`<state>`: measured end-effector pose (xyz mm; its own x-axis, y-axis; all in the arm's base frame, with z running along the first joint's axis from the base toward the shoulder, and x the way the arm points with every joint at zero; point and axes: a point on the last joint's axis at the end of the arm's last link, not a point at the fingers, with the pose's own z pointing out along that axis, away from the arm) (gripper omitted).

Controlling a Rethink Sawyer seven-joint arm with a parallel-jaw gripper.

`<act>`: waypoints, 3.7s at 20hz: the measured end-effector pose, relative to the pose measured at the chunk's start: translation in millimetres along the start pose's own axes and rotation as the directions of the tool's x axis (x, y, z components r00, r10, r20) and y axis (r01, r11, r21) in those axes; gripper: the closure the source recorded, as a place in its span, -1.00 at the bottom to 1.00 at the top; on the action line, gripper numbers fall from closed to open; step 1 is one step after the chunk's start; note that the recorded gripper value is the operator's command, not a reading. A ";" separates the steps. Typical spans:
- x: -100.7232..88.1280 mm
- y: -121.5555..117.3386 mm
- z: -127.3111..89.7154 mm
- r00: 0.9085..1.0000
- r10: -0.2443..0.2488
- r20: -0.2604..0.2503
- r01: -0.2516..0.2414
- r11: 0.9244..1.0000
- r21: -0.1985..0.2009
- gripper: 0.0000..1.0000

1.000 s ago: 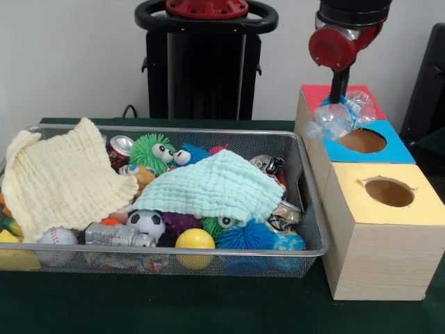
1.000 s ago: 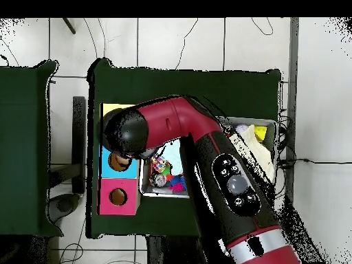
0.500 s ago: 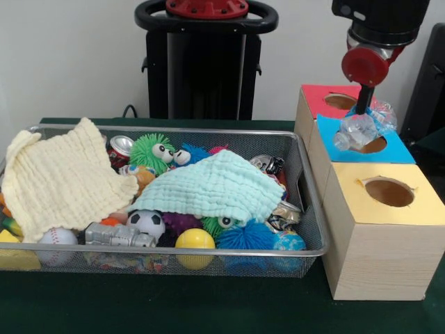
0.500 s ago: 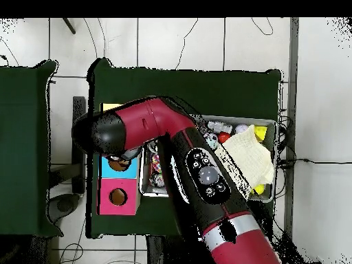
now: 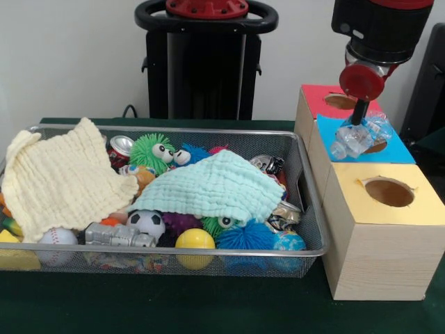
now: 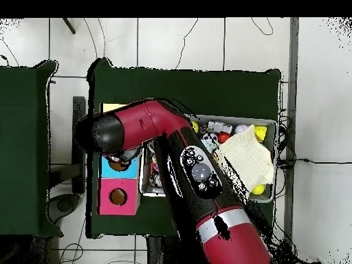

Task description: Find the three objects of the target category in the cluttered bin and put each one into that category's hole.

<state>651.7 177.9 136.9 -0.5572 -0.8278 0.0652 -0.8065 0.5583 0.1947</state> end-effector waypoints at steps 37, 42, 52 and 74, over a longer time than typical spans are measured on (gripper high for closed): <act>17.3 2.5 12.1 0.991 0.028 -0.128 -0.036 0.997 -0.063 1.00; 20.4 6.6 7.1 0.987 0.031 -0.157 -0.046 0.995 -0.094 1.00; 18.7 9.4 -7.1 0.987 0.046 -0.156 -0.066 0.990 -0.123 1.00; 33.3 -10.1 -34.9 0.990 0.125 -0.069 -0.134 0.978 -0.157 1.00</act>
<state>648.2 142.8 171.3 -0.6386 -0.7534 0.1564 -0.6831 0.6487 0.3355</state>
